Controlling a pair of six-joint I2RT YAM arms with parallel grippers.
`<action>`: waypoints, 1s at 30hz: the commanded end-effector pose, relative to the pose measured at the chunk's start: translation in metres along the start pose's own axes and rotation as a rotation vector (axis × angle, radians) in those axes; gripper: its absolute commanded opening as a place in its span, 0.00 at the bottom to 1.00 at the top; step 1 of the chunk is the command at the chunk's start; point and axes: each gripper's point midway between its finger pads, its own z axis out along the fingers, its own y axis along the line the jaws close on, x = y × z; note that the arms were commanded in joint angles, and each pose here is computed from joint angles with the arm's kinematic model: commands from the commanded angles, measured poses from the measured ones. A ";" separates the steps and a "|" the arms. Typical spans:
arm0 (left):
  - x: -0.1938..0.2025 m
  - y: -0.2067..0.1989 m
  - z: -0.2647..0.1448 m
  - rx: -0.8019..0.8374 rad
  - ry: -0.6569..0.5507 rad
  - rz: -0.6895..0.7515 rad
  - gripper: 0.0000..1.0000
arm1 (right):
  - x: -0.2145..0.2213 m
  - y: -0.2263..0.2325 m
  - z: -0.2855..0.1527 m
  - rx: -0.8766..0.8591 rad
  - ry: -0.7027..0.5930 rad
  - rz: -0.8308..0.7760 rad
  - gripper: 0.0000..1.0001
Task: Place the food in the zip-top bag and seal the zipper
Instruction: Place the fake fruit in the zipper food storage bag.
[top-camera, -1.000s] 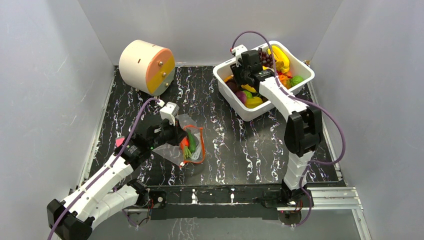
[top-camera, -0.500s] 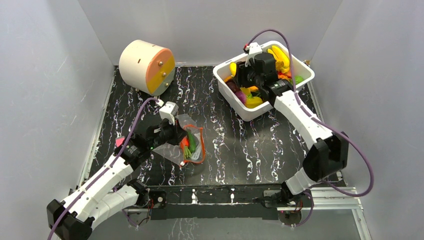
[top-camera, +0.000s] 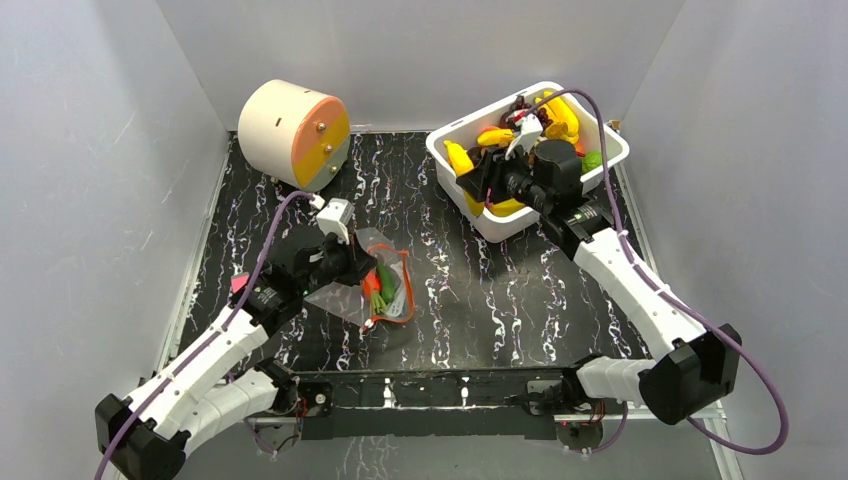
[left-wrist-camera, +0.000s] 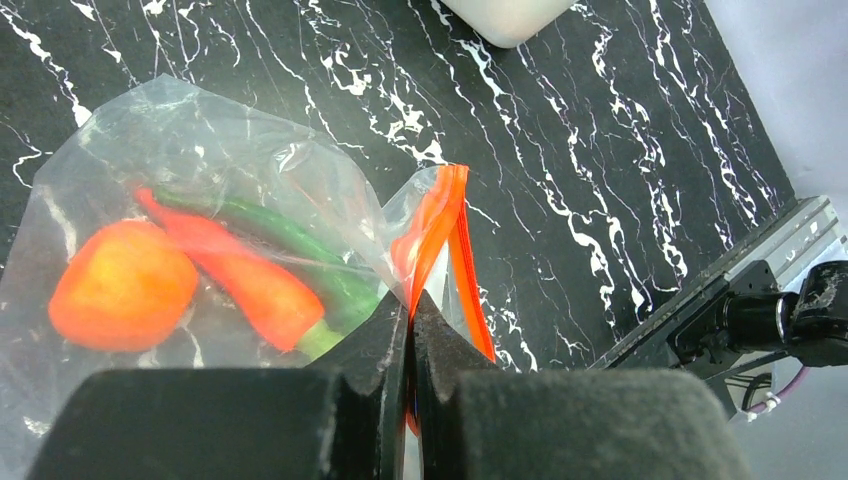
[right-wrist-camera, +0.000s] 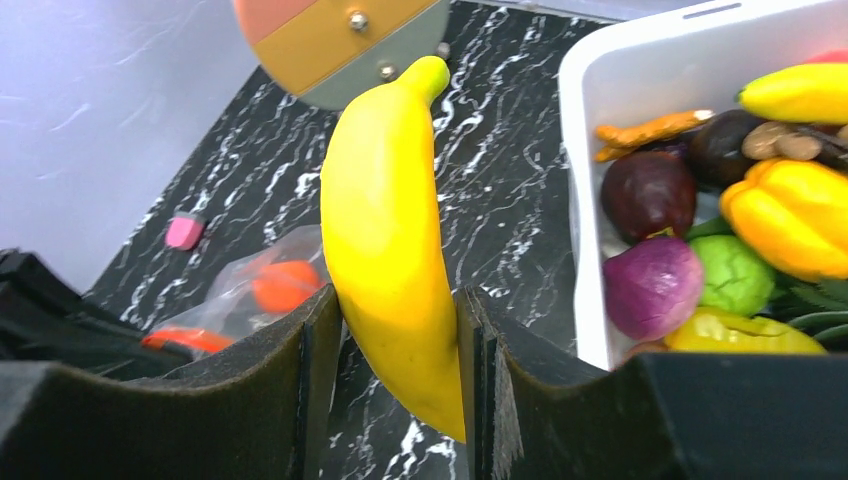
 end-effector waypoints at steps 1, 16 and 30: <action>-0.026 -0.007 -0.003 0.001 -0.076 0.000 0.00 | -0.008 0.032 -0.012 -0.121 -0.038 0.052 0.25; -0.033 -0.006 0.013 0.010 -0.111 0.052 0.00 | 0.094 0.083 -0.021 -0.288 0.294 0.286 0.24; -0.032 -0.017 0.013 0.084 -0.121 0.099 0.00 | 0.148 0.149 -0.037 -0.435 0.534 0.311 0.25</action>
